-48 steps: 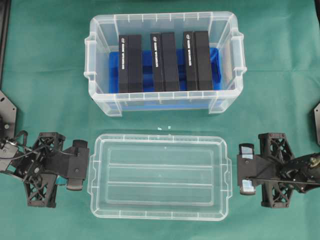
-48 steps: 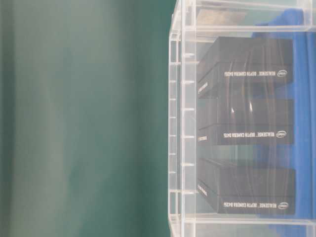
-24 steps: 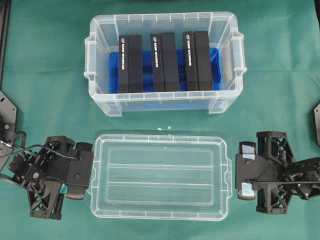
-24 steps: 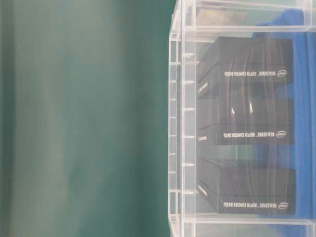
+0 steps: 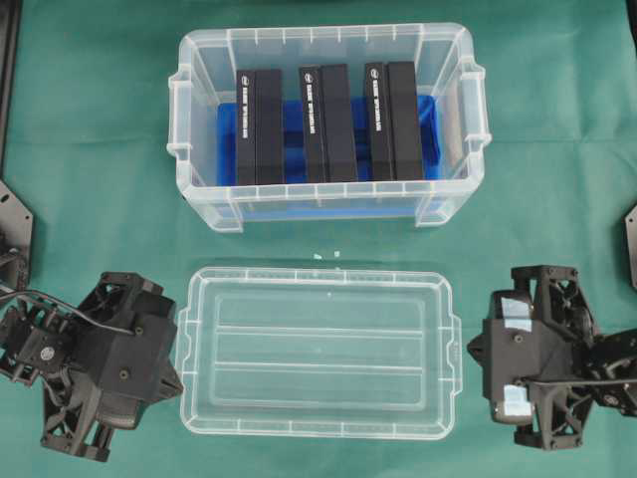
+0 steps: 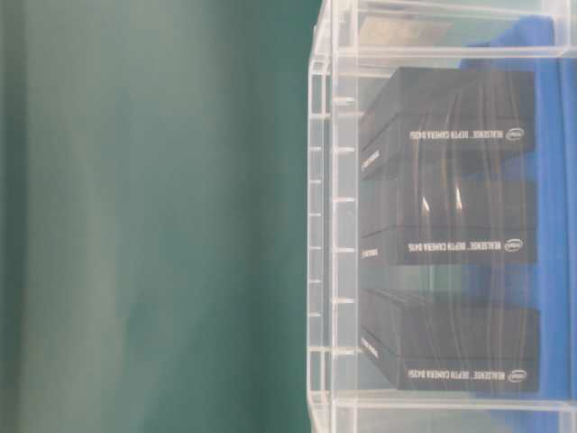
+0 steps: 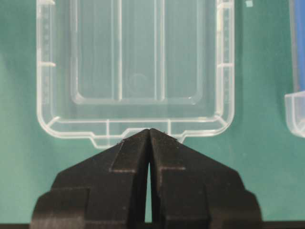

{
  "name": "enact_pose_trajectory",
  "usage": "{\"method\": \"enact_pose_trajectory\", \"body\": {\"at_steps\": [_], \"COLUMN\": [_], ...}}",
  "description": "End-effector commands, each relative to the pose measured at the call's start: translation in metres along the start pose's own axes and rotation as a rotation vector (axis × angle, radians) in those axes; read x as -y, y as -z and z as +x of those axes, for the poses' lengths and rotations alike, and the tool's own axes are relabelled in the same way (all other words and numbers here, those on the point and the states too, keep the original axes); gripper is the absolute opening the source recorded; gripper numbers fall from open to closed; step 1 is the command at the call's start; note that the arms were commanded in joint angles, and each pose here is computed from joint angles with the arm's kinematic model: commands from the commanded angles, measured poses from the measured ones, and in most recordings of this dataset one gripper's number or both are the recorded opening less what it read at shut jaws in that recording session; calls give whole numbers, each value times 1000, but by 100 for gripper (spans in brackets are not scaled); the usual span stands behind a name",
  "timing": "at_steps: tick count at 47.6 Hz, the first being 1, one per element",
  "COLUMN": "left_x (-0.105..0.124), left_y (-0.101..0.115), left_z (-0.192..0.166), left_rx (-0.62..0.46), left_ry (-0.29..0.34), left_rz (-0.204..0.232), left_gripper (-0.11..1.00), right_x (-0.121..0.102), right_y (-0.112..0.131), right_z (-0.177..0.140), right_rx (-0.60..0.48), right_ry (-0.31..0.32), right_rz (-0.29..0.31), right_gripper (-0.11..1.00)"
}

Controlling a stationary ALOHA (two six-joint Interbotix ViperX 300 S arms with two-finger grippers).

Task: Clamp the lid of the box with both arms, then lift and open it.

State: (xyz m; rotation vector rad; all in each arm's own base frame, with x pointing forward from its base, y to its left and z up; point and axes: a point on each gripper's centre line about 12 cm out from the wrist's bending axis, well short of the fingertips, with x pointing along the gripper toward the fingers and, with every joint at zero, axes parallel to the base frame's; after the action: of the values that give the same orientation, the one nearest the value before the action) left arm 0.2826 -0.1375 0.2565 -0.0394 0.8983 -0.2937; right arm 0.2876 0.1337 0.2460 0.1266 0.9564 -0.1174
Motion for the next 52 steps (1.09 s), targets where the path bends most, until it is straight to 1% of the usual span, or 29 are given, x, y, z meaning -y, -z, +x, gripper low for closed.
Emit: {"method": "enact_pose_trajectory", "body": {"at_steps": [1,7,11,16,18,22,25,28,32,37,40,43,47,52], "left_x": [3,-1,-6,-14,-17,-22,-27,-34,-49,-70,-81,-90,-102,-114], "left_y": [-13,-27,-36,-49,-56,-66,-72,-77,-81,-84,-84,-84,-84,-82], "left_z": [-11,-19,-27,-40,-47,-59,-67,-73,-82,-95,-102,-110,-122,-135], "left_rx": [52,98,132,190,229,288,325,350,384,424,447,470,514,559], "left_ry": [13,6,-7,-24,-31,-48,-65,-87,-127,-182,-213,-241,-284,-333], "left_rz": [6,4,20,73,110,157,181,192,180,142,121,108,98,91], "left_gripper": [1,1,1,1,1,1,1,1,1,1,1,1,1,1], "right_x": [-2,0,3,11,14,24,32,40,55,75,90,104,122,139], "right_y": [-13,-23,-34,-47,-52,-63,-70,-76,-83,-90,-93,-96,-98,-98], "right_z": [-13,-20,-31,-44,-49,-60,-67,-74,-83,-92,-98,-103,-110,-117], "right_rx": [59,121,186,258,286,343,377,412,463,510,542,572,609,644], "right_ry": [-18,-9,1,14,22,46,61,77,98,120,140,157,183,219], "right_rz": [-7,-42,-63,-76,-78,-75,-69,-63,-45,-10,18,39,70,85], "right_gripper": [0,0,0,0,0,0,0,0,0,0,0,0,0,0]}}
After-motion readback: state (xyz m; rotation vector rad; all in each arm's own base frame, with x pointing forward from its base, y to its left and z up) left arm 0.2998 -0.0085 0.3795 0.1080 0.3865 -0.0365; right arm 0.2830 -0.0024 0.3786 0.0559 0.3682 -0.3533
